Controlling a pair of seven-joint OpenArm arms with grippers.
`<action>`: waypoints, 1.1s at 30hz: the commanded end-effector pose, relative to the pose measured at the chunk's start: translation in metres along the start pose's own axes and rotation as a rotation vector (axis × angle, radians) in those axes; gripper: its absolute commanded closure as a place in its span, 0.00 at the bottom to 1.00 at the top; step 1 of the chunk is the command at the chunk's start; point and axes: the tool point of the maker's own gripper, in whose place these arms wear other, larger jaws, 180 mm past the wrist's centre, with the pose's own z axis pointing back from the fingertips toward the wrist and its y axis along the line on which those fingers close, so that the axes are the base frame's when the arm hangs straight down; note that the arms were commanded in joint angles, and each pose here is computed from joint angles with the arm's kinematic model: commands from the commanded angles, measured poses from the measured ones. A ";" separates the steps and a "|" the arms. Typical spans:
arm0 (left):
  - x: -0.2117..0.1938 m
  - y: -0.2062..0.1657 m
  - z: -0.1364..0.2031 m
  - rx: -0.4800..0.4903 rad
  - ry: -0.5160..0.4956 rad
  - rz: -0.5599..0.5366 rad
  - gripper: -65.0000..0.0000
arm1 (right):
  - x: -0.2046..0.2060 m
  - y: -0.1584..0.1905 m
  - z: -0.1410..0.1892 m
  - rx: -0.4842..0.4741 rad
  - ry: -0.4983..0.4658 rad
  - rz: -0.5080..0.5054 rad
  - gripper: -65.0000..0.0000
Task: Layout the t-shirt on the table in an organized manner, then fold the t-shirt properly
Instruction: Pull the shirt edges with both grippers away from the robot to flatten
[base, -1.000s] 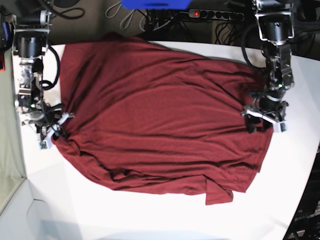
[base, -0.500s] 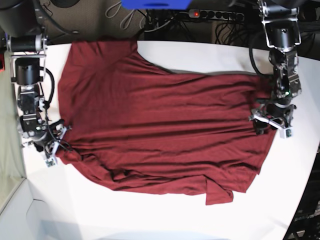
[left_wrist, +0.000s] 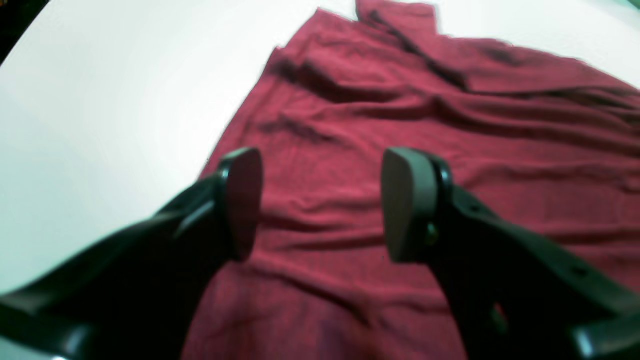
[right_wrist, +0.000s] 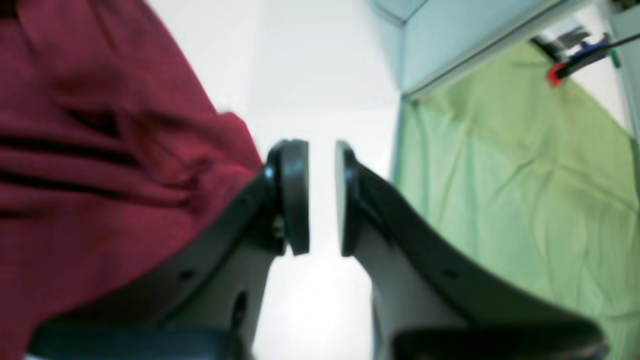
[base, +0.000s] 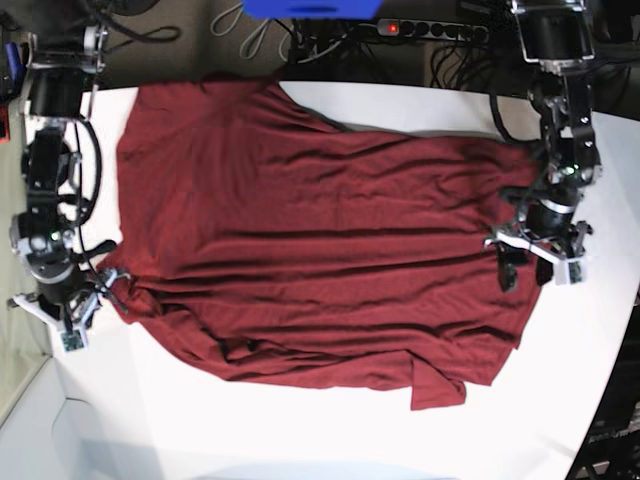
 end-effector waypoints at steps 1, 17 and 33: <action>0.015 0.002 0.004 -0.004 -0.048 -0.015 0.43 | -0.005 -0.005 0.011 -0.019 0.008 0.008 0.87; -0.064 0.019 0.008 0.043 0.137 0.039 0.43 | -0.088 0.121 0.060 0.268 0.162 -0.031 0.87; -0.080 0.037 -0.032 0.094 0.203 0.122 0.43 | -0.096 0.080 -0.039 0.262 0.225 -0.098 0.88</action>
